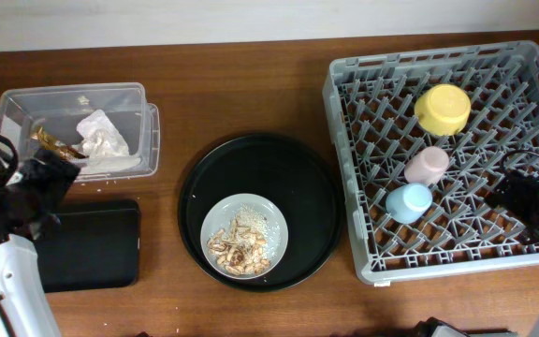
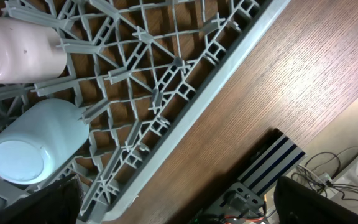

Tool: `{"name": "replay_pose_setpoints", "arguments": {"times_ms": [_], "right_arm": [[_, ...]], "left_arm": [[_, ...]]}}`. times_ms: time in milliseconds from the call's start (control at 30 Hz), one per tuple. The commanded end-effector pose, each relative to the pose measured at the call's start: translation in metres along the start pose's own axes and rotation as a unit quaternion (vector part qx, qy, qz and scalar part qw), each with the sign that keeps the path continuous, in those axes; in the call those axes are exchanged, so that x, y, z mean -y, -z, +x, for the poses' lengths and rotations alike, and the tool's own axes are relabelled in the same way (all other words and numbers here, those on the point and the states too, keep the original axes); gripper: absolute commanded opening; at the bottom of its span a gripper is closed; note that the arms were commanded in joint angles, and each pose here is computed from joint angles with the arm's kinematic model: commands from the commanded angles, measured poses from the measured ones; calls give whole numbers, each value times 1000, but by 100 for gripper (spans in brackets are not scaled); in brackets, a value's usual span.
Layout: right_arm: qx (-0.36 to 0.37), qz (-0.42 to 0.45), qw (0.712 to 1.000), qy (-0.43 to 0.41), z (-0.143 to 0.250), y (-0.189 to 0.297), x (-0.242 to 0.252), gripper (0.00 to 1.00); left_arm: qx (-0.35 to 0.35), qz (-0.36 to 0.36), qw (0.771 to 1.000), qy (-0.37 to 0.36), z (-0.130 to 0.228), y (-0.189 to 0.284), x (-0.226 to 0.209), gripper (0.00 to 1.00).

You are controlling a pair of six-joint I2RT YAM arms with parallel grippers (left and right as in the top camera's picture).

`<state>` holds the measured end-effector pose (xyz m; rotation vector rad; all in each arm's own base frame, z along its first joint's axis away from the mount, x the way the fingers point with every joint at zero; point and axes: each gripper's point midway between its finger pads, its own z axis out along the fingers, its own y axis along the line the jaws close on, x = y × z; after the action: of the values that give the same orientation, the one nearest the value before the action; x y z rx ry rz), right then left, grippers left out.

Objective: Sort waste into correct bins and load items into the dishwasher rack
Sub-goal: 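Reach the left gripper to the white plate and grasp its rim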

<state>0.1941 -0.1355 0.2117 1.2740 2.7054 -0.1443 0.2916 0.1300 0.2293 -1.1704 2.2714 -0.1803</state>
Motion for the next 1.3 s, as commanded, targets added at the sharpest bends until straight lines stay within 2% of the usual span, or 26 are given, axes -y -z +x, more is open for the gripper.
{"name": "replay_pose_setpoints", "arguments": {"times_ms": [0, 33, 67, 100, 200, 267, 333, 367, 600, 633, 700, 833, 867, 933, 1067, 1100, 1167, 1267], "right_arm": [[-1, 5, 1000, -7, 0, -2, 2, 99], [-1, 5, 1000, -7, 0, -2, 3, 99], [-1, 5, 1000, -6, 0, -2, 3, 99], [-1, 5, 1000, -6, 0, -2, 3, 99], [-1, 5, 1000, -6, 0, -2, 2, 98], [-1, 5, 1000, -6, 0, -2, 3, 99], [-1, 5, 1000, -6, 0, -2, 3, 99], [-1, 5, 1000, -6, 0, -2, 2, 99], [-1, 5, 1000, -6, 0, -2, 2, 99], [-1, 5, 1000, -7, 0, -2, 3, 99], [-1, 5, 1000, -7, 0, -2, 3, 99], [-1, 5, 1000, -7, 0, -2, 3, 99], [-1, 5, 1000, -6, 0, -2, 3, 99], [-1, 5, 1000, -6, 0, -2, 3, 99], [-1, 5, 1000, -7, 0, -2, 3, 99], [-1, 5, 1000, -6, 0, -2, 3, 99], [-1, 5, 1000, -6, 0, -2, 3, 99], [-1, 5, 1000, -6, 0, -2, 3, 99]], "left_arm": [[-66, 125, 990, 6, 22, 9, 43, 99], [-88, 133, 987, 8, 32, 11, 44, 99], [-147, 149, 978, 8, 58, 17, 47, 99], [-172, 180, 967, -54, 75, 23, 57, 99], [-234, 194, 939, -160, 122, 33, 69, 99], [-277, 213, 907, -234, 164, 40, 88, 99], [-289, 225, 873, -320, 202, 44, 109, 99], [-284, 238, 844, -388, 229, 49, 125, 99], [-315, 263, 791, -454, 281, 65, 138, 99], [-319, 238, 799, -450, 288, 59, 137, 99], [-280, 120, 843, -444, 292, 28, 127, 99], [-261, 13, 861, -435, 324, -3, 119, 99], [-252, -15, 865, -434, 331, -13, 116, 94], [-250, -23, 856, -452, 352, -26, 119, 94], [-244, 18, 835, -492, 405, -41, 139, 90], [-238, 15, 833, -499, 416, -50, 139, 79], [-230, -19, 844, -485, 418, -65, 131, 72], [-234, -36, 842, -485, 424, -78, 125, 65]]}}
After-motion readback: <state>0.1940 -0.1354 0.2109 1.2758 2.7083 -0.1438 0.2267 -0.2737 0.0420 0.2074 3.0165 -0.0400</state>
